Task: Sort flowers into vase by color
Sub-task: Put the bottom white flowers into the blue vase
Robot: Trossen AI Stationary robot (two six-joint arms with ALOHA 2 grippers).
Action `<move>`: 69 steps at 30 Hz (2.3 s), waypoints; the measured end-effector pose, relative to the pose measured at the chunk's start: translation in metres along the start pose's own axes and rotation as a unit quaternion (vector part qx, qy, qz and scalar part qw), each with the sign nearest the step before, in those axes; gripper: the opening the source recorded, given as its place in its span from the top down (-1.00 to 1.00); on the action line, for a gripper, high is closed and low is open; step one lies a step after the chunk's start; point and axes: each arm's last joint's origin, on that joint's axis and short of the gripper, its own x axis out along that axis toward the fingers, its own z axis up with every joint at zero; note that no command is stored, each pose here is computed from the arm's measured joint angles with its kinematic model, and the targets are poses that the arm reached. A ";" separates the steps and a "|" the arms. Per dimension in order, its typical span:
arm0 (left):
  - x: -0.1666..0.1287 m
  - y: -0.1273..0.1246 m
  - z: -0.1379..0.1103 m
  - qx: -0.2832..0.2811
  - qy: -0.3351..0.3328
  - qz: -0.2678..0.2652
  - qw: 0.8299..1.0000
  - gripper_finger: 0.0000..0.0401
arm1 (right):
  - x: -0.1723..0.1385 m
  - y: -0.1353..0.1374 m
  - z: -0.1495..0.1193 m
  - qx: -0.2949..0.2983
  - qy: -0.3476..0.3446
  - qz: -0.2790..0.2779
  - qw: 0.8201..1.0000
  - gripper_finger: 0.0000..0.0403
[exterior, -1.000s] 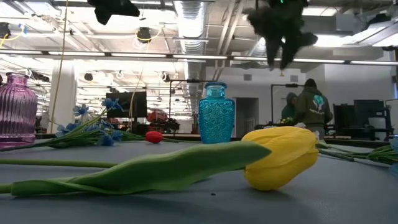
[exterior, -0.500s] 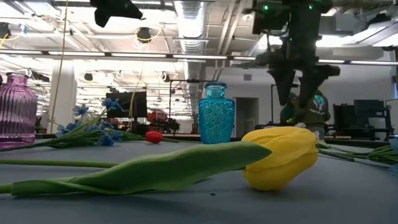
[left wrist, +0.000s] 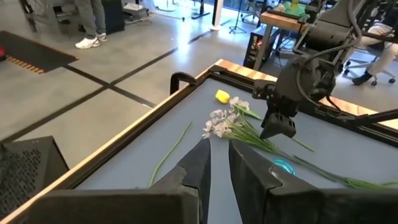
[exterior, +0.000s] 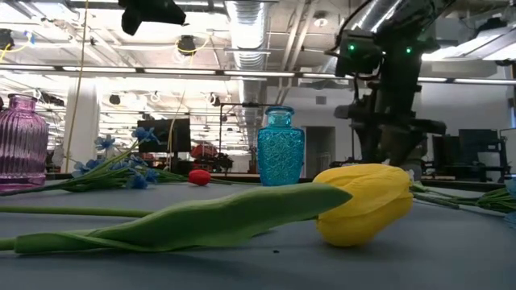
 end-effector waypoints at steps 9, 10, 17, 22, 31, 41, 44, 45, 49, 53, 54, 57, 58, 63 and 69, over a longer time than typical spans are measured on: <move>0.000 0.000 -0.004 -0.011 0.021 -0.009 1.000 0.68 | 0.023 -0.008 -0.012 0.033 -0.007 0.019 0.999 -0.30; 0.000 0.000 -0.004 -0.011 0.023 -0.009 1.000 0.67 | 0.025 -0.008 -0.013 0.034 -0.007 0.015 0.999 -0.30; 0.000 0.000 -0.004 -0.008 0.024 -0.008 1.000 0.67 | 0.040 -0.001 -0.015 0.033 -0.012 0.012 0.999 -0.27; 0.000 0.000 -0.005 -0.008 0.028 -0.006 1.000 0.67 | 0.048 0.005 -0.022 0.018 -0.018 -0.013 1.000 0.00; -0.001 0.002 -0.012 0.000 0.062 0.003 0.998 0.67 | 0.015 0.020 -0.013 0.001 -0.065 -0.014 0.998 0.83; -0.001 0.003 -0.014 -0.008 0.070 0.009 0.997 0.67 | -0.042 0.022 0.008 0.014 -0.161 0.066 0.985 0.78; -0.001 0.004 -0.017 -0.013 0.084 0.014 0.996 0.67 | -0.071 0.023 0.015 0.007 -0.223 0.120 0.967 0.80; -0.002 0.004 -0.017 -0.014 0.087 0.015 0.996 0.67 | -0.081 0.023 0.016 0.000 -0.245 0.140 0.959 0.80; -0.002 0.005 -0.020 -0.021 0.101 0.021 0.994 0.67 | -0.123 0.026 0.020 -0.040 -0.353 0.228 0.907 0.80; -0.001 0.003 -0.023 0.003 0.099 0.010 0.995 0.67 | -0.159 0.035 0.022 -0.100 -0.453 0.296 0.835 0.80; -0.001 0.001 -0.023 0.018 0.093 0.003 0.996 0.67 | -0.164 0.038 0.022 -0.125 -0.473 0.305 0.817 0.80; -0.001 -0.004 -0.028 0.026 0.057 -0.018 0.998 0.70 | -0.169 0.050 0.021 -0.215 -0.497 0.348 0.766 0.81; 0.000 -0.004 -0.030 0.023 0.046 -0.022 0.998 0.71 | -0.170 0.053 0.020 -0.220 -0.498 0.366 0.754 0.81; 0.008 -0.007 -0.052 0.000 0.033 -0.040 0.999 0.77 | -0.168 0.071 0.016 -0.250 -0.530 0.407 0.700 0.82; 0.014 -0.011 -0.067 -0.031 0.031 -0.072 0.996 0.82 | -0.145 0.089 0.012 -0.255 -0.558 0.453 0.647 0.82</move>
